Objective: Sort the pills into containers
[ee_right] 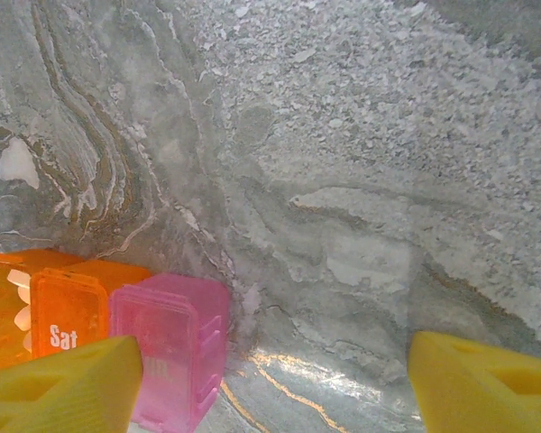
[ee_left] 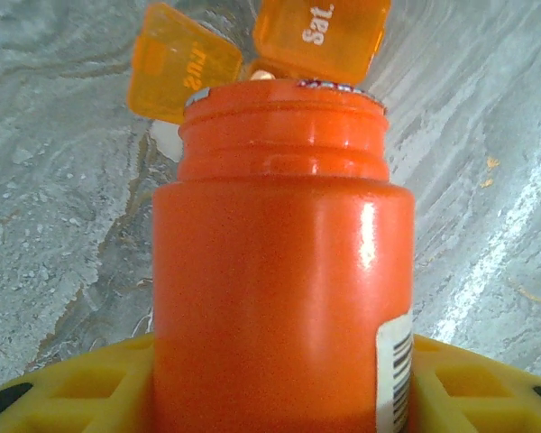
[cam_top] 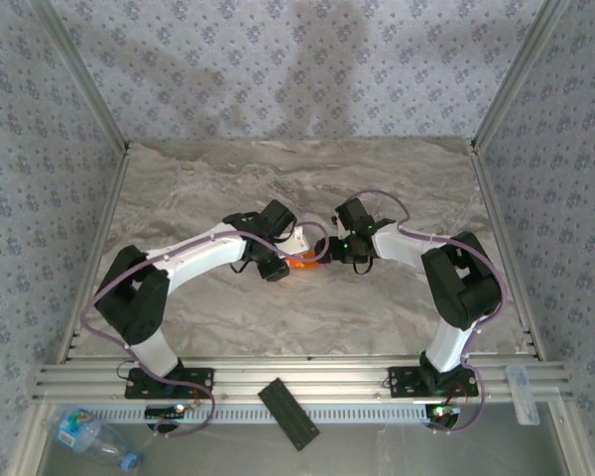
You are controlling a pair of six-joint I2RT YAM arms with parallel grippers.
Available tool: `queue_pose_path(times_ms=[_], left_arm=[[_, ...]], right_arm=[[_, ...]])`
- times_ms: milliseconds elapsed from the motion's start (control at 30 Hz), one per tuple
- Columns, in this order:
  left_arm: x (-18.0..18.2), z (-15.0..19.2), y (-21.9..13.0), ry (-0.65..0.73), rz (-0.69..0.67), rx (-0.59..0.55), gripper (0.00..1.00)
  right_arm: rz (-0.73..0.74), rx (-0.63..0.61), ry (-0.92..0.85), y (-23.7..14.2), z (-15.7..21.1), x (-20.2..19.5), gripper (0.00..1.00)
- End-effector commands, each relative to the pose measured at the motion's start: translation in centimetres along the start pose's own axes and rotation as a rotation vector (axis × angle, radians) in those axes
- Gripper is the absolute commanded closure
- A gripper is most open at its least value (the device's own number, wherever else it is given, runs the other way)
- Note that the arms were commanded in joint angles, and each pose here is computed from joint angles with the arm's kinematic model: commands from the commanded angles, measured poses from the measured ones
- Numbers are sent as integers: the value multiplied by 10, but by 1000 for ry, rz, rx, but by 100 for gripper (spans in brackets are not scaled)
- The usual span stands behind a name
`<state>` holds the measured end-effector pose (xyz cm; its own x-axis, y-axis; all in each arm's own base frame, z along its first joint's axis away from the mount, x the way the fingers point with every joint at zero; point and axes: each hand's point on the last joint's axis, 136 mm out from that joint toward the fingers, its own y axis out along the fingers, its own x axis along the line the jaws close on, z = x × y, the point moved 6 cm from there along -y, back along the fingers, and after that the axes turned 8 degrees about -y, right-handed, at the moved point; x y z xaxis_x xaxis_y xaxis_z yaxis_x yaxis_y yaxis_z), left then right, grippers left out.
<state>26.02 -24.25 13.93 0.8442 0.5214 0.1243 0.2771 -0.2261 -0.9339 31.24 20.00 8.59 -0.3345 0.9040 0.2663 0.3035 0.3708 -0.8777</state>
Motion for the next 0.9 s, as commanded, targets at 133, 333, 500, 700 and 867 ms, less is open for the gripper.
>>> queue_pose_path(times_ms=[133,333,500,700,867], left_arm=[[-2,-5,-11,-58,32,-173,100],[0,-3,-11,-93,31,-249,100],[5,-9,-24,-141,17,-390,100],[13,-23,-62,-213,-5,-663,100],[21,-38,-109,-262,-43,-932,100]], right_arm=[[-34,0,8,-9,-9,8,20],[-30,-21,13,-22,-14,8,20],[-21,-61,30,-41,-20,6,20],[31,-95,55,-68,-26,-6,20],[124,-80,79,-84,-27,-30,19]])
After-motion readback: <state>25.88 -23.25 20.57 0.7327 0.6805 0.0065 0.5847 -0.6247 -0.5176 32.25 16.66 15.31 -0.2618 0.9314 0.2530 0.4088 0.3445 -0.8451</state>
